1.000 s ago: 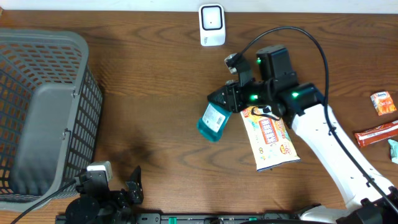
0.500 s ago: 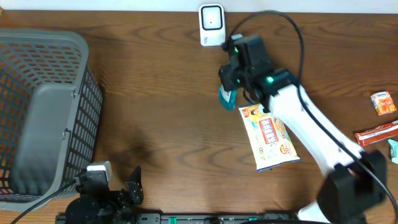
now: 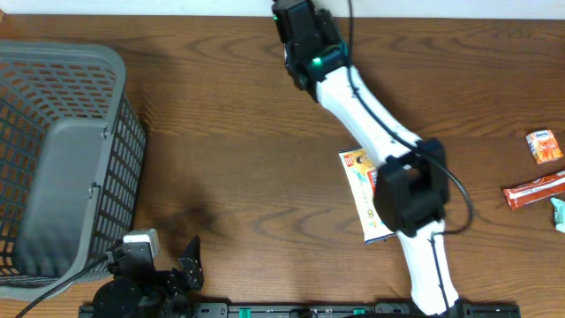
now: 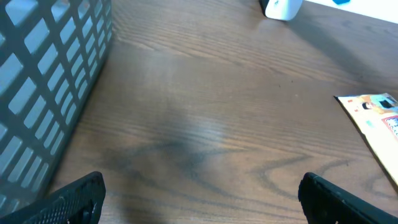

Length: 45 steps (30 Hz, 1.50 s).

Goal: Scan the item barcode

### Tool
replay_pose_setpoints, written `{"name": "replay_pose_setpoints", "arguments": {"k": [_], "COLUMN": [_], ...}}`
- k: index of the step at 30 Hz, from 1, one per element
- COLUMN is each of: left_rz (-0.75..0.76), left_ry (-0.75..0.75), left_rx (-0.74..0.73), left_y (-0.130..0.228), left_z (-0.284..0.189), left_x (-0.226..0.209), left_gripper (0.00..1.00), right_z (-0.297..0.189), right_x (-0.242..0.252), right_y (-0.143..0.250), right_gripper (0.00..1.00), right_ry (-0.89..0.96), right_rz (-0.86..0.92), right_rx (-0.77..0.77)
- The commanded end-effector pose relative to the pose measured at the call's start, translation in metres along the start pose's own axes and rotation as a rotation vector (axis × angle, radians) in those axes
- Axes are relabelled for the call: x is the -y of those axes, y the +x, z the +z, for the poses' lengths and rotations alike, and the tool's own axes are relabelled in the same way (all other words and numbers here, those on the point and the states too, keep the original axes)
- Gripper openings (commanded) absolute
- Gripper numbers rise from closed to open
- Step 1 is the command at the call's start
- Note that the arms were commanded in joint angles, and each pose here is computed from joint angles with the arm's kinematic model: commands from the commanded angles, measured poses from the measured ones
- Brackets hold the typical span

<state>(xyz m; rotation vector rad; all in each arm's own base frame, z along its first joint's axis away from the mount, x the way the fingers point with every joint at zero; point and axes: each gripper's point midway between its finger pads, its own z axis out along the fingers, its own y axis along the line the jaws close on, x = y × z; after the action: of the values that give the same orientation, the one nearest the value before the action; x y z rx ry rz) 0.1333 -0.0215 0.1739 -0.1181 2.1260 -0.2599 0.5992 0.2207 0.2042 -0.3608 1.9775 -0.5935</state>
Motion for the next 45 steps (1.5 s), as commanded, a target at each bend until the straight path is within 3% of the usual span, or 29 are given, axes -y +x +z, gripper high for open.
{"name": "replay_pose_setpoints", "arguments": {"k": [1,5,7,15,35,40,45], "left_rz": [0.018,0.018,0.018,0.018,0.018,0.018,0.018], "left_ry": [0.002,0.002,0.002,0.002,0.002,0.002,0.002], "left_rx": [0.003,0.003,0.003,0.003,0.003,0.003,0.003], "left_y": [-0.001,-0.001,-0.001,-0.001,-0.001,-0.001,-0.001], "left_z": [-0.001,-0.001,-0.001,-0.001,-0.001,-0.001,-0.001], "left_x": [0.000,0.000,0.000,0.000,0.000,0.000,0.000], "left_gripper": [0.99,0.99,0.99,0.99,0.99,0.99,0.99], "right_z": [0.005,0.017,0.020,0.025,0.045,0.033,0.037], "right_x": [0.019,-0.002,-0.004,-0.027,-0.073,-0.045,0.017], "right_y": [-0.021,-0.039,-0.043,-0.060,-0.038,-0.047,-0.028], "right_gripper": [0.01,0.01,0.01,0.02,0.01,0.01,0.01], "right_ry": [0.253,0.345,0.370,0.277,0.223,0.299,0.425], "right_rz": [-0.189,-0.298,-0.269,-0.311,-0.360,-0.346,-0.313], "right_rx": [0.024,0.103,0.138,0.257,0.303,0.261,0.073]}}
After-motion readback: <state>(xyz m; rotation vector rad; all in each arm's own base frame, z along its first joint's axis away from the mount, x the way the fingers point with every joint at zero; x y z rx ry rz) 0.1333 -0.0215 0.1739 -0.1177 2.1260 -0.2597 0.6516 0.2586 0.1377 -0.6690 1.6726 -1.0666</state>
